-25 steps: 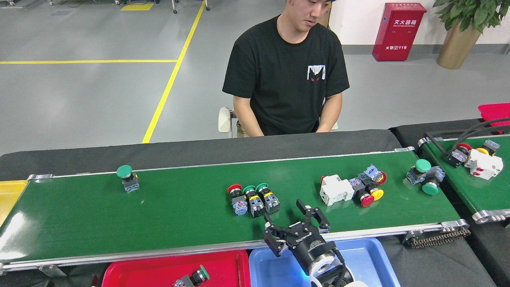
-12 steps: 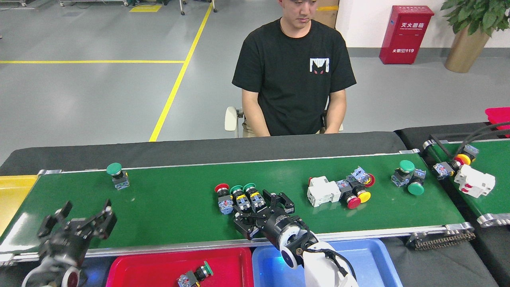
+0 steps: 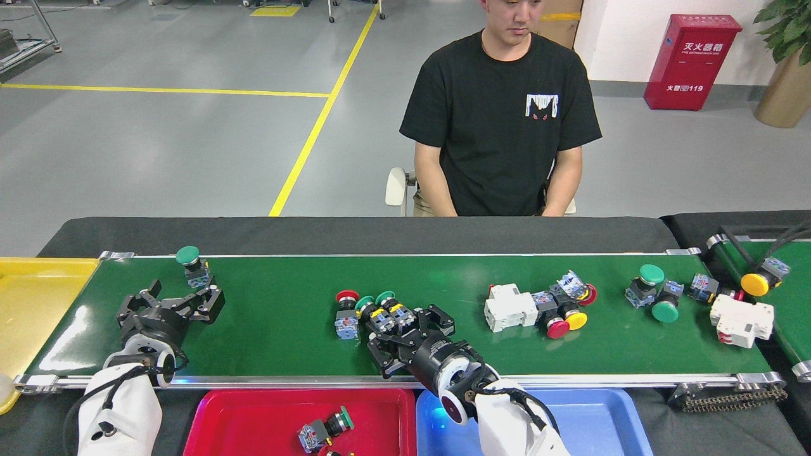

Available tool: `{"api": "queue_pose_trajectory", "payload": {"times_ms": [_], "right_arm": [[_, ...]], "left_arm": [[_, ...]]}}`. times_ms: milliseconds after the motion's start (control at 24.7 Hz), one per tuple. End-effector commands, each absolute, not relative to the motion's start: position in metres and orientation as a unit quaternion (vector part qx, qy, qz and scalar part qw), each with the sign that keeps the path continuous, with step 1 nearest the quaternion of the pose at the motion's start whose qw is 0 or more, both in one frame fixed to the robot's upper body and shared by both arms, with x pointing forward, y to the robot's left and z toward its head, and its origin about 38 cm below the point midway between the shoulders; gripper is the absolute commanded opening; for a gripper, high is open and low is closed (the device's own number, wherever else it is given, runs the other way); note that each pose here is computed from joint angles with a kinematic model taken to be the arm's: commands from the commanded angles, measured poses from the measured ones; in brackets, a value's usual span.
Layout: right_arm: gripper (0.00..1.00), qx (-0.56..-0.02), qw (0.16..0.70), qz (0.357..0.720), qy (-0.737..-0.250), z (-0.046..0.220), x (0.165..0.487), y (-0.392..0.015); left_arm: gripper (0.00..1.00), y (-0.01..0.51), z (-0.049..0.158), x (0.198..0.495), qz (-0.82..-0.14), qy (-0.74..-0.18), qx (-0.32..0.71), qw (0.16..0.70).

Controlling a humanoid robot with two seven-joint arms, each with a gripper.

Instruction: Pick switch part from conveyor to tray

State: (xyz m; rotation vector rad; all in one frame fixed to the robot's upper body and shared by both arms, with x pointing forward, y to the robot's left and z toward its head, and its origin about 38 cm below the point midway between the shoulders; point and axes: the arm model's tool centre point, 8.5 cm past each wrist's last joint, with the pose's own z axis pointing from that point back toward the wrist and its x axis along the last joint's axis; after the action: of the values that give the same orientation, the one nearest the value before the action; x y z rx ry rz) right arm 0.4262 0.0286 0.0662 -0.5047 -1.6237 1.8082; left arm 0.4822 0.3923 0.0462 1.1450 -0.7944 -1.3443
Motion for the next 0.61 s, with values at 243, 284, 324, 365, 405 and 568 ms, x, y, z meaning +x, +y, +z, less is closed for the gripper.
{"api": "queue_pose_trajectory", "payload": {"times_ms": [243, 284, 324, 365, 405, 568], "right_arm": [[1.0, -0.031, 0.132, 0.671, -0.729, 0.098, 0.318, 0.073], [1.0, -0.029, 0.127, 0.674, -0.727, 0.097, 0.316, 0.076], [1.0, -0.03, 0.124, 0.677, -0.724, 0.097, 0.315, 0.078], [1.0, -0.033, 0.124, 0.678, -0.723, 0.097, 0.316, 0.078], [1.0, -0.036, 0.125, 0.679, -0.722, 0.097, 0.317, 0.077], [1.0, -0.079, 0.17, 0.664, -0.724, 0.106, 0.337, 0.068]], "left_arm": [[1.0, 0.475, 0.051, 0.448, -0.524, -0.295, 0.519, 0.608], [1.0, 0.484, 0.052, 0.444, -0.518, -0.288, 0.523, 0.613], [1.0, 0.494, 0.053, 0.441, -0.511, -0.282, 0.526, 0.619], [1.0, 0.501, 0.053, 0.439, -0.509, -0.275, 0.527, 0.623], [1.0, 0.505, 0.052, 0.437, -0.509, -0.271, 0.526, 0.625], [0.99, 0.534, 0.048, 0.424, -0.487, -0.239, 0.53, 0.652]]}}
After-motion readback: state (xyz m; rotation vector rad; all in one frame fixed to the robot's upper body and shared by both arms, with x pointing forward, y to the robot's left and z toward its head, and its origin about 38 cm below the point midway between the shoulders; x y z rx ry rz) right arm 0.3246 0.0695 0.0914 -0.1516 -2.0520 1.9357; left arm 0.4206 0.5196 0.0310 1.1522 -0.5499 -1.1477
